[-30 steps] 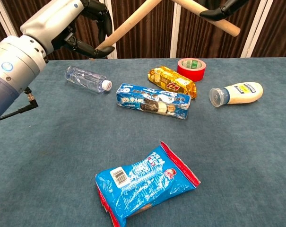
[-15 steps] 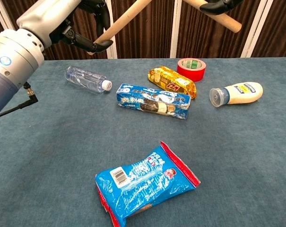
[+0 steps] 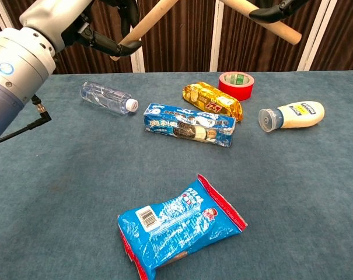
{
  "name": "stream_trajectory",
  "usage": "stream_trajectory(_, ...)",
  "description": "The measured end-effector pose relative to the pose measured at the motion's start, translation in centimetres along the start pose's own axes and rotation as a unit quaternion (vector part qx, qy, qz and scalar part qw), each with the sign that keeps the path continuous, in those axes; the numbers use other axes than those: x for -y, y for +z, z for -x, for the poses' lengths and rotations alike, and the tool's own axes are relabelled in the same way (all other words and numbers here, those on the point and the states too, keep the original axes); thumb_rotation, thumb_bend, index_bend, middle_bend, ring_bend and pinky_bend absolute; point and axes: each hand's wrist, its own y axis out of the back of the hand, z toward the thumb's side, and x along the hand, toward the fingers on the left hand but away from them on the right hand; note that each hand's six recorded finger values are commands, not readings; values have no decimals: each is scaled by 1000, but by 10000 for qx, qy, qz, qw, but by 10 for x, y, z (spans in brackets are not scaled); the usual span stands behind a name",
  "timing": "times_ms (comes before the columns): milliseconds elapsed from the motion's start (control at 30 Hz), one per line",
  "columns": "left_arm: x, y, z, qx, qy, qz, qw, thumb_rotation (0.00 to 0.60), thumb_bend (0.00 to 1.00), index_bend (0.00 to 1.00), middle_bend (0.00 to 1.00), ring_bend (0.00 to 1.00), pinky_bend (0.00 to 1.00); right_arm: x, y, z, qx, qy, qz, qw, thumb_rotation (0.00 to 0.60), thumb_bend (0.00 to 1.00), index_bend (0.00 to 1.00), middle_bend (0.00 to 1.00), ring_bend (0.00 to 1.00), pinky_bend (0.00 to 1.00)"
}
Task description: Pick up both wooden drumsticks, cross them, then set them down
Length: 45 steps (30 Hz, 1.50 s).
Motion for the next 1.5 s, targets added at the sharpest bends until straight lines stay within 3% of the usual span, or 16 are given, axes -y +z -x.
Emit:
stream_trajectory(533,2,4,5,120,-23,73,9999,600,482,657,674,167,0,-3,-7,2,106,-6,-38,9999,600,458,793,663,450,0)
stream_trajectory(667,-13,-6,9,198,-24,-219,9996,600,482,658,674,167,0,-7,-30,0,305,-60,-253,9992,600,458,793,663,450,0)
stream_trajectory(767,-29,-23,16,249,-80,-697,9972,600,481,657,674,167,0,-9,-50,-5,414,-63,-473,9980,600,458,793,663,450,0)
stream_trajectory(967,-59,-64,39,228,-434,-1627,9855,600,481,658,674,167,0,-2,-89,-23,479,71,-1040,9934,600,460,793,663,450,0)
stream_trajectory(1100,-72,-93,64,103,-858,-2123,9734,600,481,658,674,166,0,13,-115,-44,499,295,-1269,9902,600,460,793,663,451,0)
stream_trajectory(1333,-69,-130,98,-141,-1315,-2487,9595,600,482,649,671,165,0,45,-160,-74,704,673,-1517,9836,600,461,793,663,450,0)
stream_trajectory(1500,-52,-165,117,-365,-1664,-2704,9476,600,482,636,663,161,0,74,-189,-90,802,959,-1859,9746,600,460,793,663,450,0)
